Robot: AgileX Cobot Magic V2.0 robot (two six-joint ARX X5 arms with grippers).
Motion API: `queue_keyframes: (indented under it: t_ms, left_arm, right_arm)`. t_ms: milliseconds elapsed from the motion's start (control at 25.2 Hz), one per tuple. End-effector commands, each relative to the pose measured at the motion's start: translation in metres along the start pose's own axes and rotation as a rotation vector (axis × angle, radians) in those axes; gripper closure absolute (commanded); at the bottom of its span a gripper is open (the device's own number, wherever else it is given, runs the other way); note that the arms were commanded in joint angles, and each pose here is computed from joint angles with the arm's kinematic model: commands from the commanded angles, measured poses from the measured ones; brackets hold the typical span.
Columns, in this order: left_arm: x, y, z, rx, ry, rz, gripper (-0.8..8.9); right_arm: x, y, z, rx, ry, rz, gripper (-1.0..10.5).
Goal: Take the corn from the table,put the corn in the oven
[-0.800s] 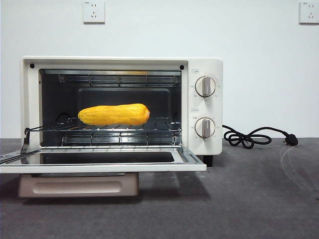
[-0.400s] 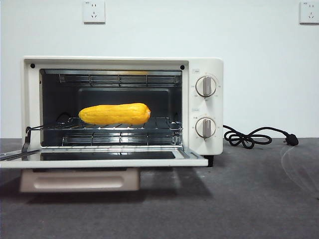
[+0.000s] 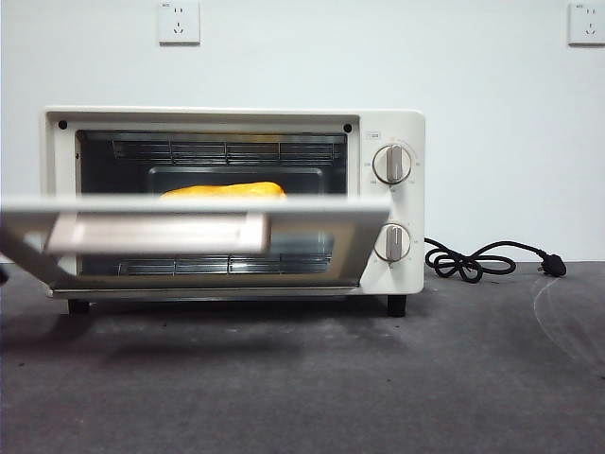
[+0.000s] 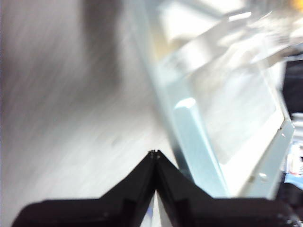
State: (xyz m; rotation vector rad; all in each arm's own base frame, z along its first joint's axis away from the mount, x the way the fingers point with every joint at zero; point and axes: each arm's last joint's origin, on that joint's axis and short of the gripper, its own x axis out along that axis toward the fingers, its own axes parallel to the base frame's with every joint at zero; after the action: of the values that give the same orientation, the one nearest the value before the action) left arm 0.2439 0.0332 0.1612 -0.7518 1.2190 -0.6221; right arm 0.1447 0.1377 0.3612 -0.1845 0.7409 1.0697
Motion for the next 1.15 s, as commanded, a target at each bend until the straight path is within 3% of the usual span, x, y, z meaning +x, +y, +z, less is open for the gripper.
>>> queue_keyframes:
  t_ms: [40, 634, 952, 1150]
  left_arm:
    - [-0.006, -0.008, 0.012, 0.062, -0.033, -0.047, 8.22]
    - [-0.034, -0.042, 0.06, 0.194, -0.192, -0.042, 8.21]
    - [-0.041, -0.051, 0.073, 0.226, -0.26, -0.045, 8.21]
    - [-0.043, -0.05, 0.076, 0.239, -0.288, 0.007, 8.21]
  right_arm:
    - [0.0, 0.0, 0.001, -0.011, -0.009, 0.001, 9.6]
    - [0.0, 0.0, 0.001, -0.011, -0.009, -0.007, 9.6]
    - [0.0, -0.001, 0.002, -0.011, -0.011, -0.029, 9.6]
    - [0.0, -0.001, 0.002, -0.011, -0.012, -0.029, 9.6]
